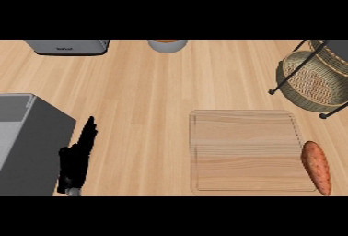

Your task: Pick the bell pepper from the cutting board and place it in the tiered basket

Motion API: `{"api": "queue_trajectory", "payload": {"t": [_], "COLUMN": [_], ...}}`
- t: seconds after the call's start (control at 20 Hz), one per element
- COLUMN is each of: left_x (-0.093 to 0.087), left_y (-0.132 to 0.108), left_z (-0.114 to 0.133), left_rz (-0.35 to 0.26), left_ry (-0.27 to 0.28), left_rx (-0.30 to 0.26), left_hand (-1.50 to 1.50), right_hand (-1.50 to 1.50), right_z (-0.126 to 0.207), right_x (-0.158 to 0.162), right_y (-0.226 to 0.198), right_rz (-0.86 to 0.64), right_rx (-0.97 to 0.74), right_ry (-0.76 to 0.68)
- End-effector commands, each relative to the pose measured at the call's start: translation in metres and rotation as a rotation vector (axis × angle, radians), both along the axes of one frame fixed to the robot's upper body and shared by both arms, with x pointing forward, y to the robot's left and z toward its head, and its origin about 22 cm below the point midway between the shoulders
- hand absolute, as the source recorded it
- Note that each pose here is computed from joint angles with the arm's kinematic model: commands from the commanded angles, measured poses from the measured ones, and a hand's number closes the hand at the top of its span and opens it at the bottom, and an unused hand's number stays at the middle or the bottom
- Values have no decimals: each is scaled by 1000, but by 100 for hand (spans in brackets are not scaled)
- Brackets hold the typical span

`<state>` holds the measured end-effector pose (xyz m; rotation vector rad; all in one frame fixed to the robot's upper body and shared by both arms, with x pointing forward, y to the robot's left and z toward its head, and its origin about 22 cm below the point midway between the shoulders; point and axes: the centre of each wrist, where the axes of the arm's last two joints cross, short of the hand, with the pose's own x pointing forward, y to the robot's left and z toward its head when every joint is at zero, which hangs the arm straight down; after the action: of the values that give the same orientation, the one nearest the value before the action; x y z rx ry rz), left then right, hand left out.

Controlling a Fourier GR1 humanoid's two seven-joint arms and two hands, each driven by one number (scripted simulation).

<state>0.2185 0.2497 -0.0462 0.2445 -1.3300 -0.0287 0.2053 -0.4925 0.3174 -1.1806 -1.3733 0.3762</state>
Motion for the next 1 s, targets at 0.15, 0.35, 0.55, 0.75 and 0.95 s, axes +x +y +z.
{"api": "queue_trajectory", "payload": {"t": [0.15,0.35,0.55,0.75,0.95], "left_x": [-1,12,1,6,14], "left_y": [-13,-4,2,6,-6], "left_z": [-11,1,-11,-24,7], "left_rz": [-6,4,-3,-18,-8], "left_ry": [31,18,17,35,14], "left_rx": [-8,11,17,-25,3], "left_hand": [0,0,0,0,0], "right_hand": [150,150,150,150,150], "right_z": [20,6,-35,-33,-47], "right_x": [47,75,108,132,147], "right_y": [9,15,15,23,24], "right_rz": [-42,8,51,50,48], "right_rx": [11,36,6,-18,-36], "right_ry": [34,14,70,108,120]}}
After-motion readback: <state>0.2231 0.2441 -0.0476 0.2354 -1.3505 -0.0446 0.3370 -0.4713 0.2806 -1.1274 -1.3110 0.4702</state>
